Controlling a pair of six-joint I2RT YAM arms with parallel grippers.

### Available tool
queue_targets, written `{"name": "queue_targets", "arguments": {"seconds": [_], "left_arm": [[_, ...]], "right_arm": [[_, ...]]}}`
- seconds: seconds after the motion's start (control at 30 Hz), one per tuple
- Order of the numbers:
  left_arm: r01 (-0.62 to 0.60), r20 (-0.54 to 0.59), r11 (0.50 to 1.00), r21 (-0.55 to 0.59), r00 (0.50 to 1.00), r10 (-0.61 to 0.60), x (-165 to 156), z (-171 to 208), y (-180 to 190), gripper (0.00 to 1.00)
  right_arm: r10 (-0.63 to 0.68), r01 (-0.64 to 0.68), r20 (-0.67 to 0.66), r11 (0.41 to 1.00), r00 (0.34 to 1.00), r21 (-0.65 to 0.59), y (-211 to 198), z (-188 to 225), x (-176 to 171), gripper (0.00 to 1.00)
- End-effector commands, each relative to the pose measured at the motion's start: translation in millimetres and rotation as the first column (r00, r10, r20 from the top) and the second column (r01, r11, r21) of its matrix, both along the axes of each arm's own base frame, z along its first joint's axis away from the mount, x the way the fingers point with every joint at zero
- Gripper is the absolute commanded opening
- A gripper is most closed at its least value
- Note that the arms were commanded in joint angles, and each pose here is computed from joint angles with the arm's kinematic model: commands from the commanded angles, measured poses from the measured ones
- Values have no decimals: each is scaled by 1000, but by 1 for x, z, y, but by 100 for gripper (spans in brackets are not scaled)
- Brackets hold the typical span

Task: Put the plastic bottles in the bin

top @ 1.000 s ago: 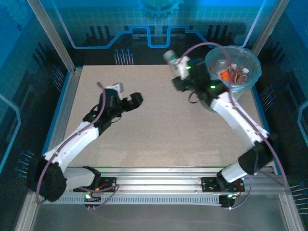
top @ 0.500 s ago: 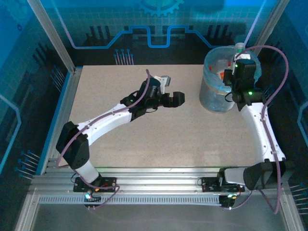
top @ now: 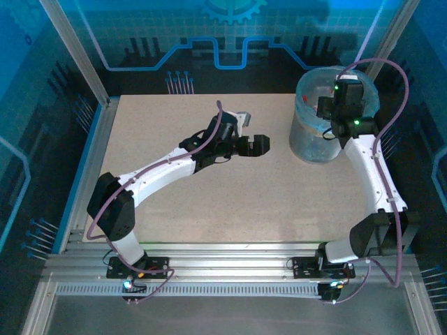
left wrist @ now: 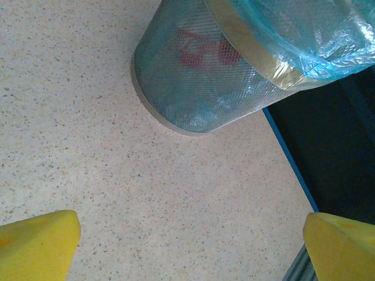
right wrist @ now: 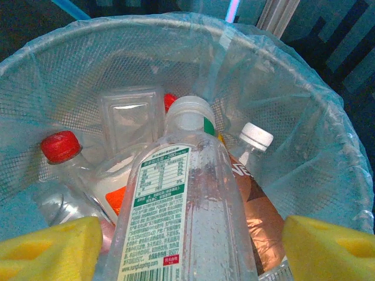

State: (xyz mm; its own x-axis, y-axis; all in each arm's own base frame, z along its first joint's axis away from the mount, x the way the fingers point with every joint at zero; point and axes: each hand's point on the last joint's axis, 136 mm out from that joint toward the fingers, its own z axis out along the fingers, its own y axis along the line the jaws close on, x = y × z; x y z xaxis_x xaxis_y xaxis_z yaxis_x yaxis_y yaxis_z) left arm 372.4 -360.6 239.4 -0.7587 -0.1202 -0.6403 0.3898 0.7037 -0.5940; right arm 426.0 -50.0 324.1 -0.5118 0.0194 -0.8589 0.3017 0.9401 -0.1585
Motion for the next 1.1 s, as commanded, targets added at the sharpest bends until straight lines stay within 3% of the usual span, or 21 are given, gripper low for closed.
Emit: {"name": "queue_targets", "arguments": {"seconds": [0.0, 0.23, 0.5, 0.67, 0.83, 1.07], "left_arm": [[20, 0, 1000, 19, 1000, -20, -2, -4, -5, 98], [20, -10, 999, 29, 1000, -19, -4, -9, -4, 99], [16, -3, 998, 63, 1000, -16, -7, -12, 5, 99], [7, 18, 998, 70, 1000, -9, -7, -5, 10, 99], [-31, 64, 998, 50, 998, 27, 0, 14, 22, 99], [-217, 202, 976, 37, 958, 205, 9, 48, 88, 99]], "right_arm": [[-16, 16, 66, 1000, 998, 13, 0, 18, 2, 77], [-46, 46, -16, 999, 999, -10, 3, -8, 21, 57], [-87, 97, -159, 994, 983, 58, -9, -66, 31, 50], [-41, 55, -114, 991, 993, 123, 1, -47, 30, 55], [14, -12, -12, 986, 1000, 165, 20, 0, 19, 76], [75, -100, 167, 983, 983, 151, 51, 63, -17, 82]]}}
